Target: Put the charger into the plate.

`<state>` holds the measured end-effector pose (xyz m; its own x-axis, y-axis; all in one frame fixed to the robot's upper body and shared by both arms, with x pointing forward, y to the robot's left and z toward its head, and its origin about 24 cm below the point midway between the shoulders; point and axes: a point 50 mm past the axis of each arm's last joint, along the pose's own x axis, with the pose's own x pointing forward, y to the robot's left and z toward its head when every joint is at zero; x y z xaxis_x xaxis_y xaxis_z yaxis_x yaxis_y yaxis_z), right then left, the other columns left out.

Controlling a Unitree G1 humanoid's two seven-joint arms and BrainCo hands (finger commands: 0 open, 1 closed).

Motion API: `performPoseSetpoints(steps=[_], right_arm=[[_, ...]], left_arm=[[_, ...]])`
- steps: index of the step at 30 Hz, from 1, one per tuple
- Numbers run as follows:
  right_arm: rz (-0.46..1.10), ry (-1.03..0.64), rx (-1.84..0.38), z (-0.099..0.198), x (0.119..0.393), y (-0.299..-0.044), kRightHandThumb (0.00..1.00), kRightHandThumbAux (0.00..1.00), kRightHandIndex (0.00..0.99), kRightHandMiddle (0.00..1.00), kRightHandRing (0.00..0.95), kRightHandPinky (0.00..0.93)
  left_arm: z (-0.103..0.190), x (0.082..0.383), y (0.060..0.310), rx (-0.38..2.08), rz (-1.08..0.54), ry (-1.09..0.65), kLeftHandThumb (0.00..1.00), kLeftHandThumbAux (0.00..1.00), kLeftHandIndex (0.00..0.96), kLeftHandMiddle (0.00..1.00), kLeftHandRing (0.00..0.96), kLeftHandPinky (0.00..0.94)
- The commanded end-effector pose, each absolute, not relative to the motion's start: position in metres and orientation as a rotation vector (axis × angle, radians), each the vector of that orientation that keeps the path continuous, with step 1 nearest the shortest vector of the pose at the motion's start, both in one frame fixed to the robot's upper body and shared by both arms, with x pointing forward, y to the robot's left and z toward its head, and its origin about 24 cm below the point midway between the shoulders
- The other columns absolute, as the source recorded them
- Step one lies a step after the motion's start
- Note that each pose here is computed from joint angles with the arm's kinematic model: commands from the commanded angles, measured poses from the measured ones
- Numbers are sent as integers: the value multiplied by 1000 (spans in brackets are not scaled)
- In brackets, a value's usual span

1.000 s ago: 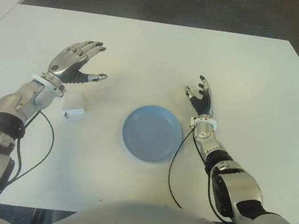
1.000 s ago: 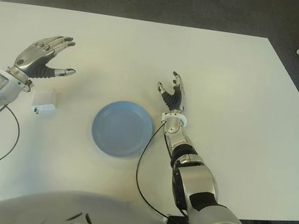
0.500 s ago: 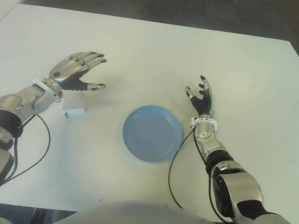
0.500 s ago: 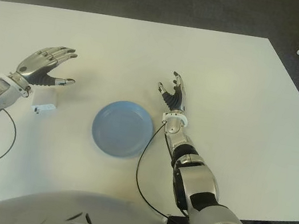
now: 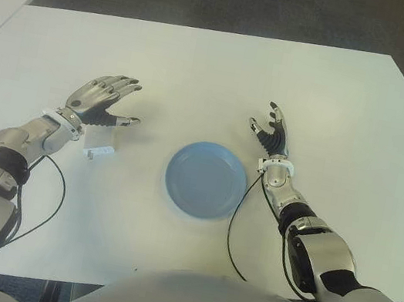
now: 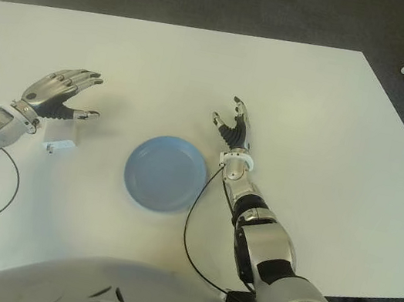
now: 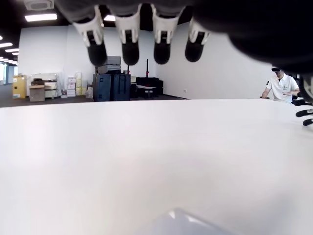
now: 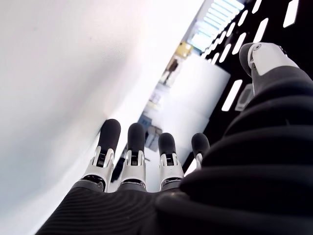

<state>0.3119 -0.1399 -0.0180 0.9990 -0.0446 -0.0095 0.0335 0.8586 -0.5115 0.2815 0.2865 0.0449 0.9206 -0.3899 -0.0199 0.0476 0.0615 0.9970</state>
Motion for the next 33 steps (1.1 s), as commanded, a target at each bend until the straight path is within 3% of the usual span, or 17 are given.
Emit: performPoseSetpoints(steps=[1,19,33], right_arm=[[38,200,-604,-57,281,-142,129,575,0,34,105,211],[57,191,-669,-58,280,-144,72,585,0,30,112,221],[57,198,-675,-59,279,-145,89,594,0,36,122,230]], left_arm=[[42,278,289,1484,-380,-249,302,151,0,0,0,0],[42,262,299,1436,-492,-174,268,142,0,0,0,0],[70,236,313,1386,-520,-134,294,147,0,0,0,0]])
